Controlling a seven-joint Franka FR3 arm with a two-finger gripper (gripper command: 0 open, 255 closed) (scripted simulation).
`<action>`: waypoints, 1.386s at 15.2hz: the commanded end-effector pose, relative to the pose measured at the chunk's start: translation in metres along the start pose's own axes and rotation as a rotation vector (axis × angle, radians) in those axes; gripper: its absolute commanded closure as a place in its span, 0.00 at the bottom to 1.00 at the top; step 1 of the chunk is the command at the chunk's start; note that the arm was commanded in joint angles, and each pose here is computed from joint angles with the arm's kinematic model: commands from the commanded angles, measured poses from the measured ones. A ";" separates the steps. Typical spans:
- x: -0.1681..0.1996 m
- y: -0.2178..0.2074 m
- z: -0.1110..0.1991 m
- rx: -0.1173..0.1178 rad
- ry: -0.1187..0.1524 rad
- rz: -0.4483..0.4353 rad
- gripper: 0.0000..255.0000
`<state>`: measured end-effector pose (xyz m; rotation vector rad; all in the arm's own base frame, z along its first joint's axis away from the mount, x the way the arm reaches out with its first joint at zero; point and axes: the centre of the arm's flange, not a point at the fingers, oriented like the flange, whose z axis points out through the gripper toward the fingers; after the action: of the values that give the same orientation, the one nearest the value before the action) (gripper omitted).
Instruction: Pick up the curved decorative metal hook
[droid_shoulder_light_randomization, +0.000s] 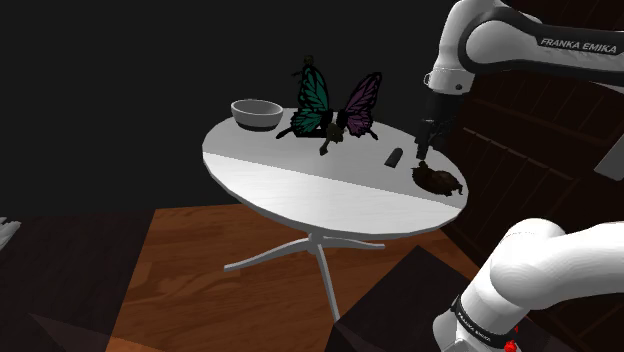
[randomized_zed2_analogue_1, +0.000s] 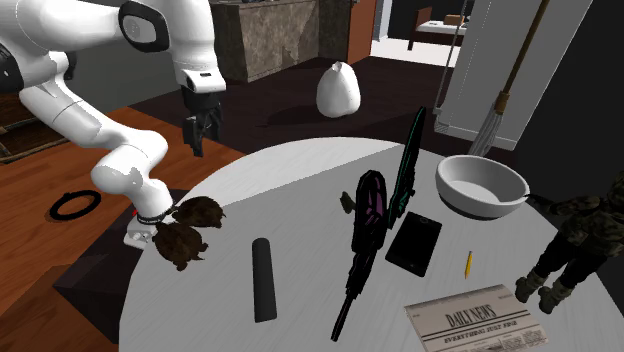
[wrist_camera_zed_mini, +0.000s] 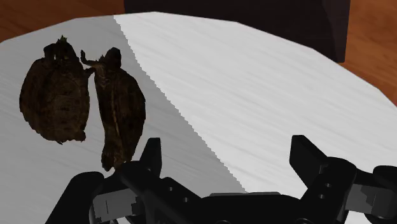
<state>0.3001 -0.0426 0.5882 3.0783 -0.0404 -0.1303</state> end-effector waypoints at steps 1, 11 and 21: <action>0.000 0.000 0.000 0.000 0.000 0.000 0.00; 0.129 0.001 0.008 0.024 0.017 0.127 0.00; 0.257 0.018 0.014 0.047 0.034 0.255 0.00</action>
<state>0.5411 -0.0698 0.5553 3.0870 -0.4155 -0.0691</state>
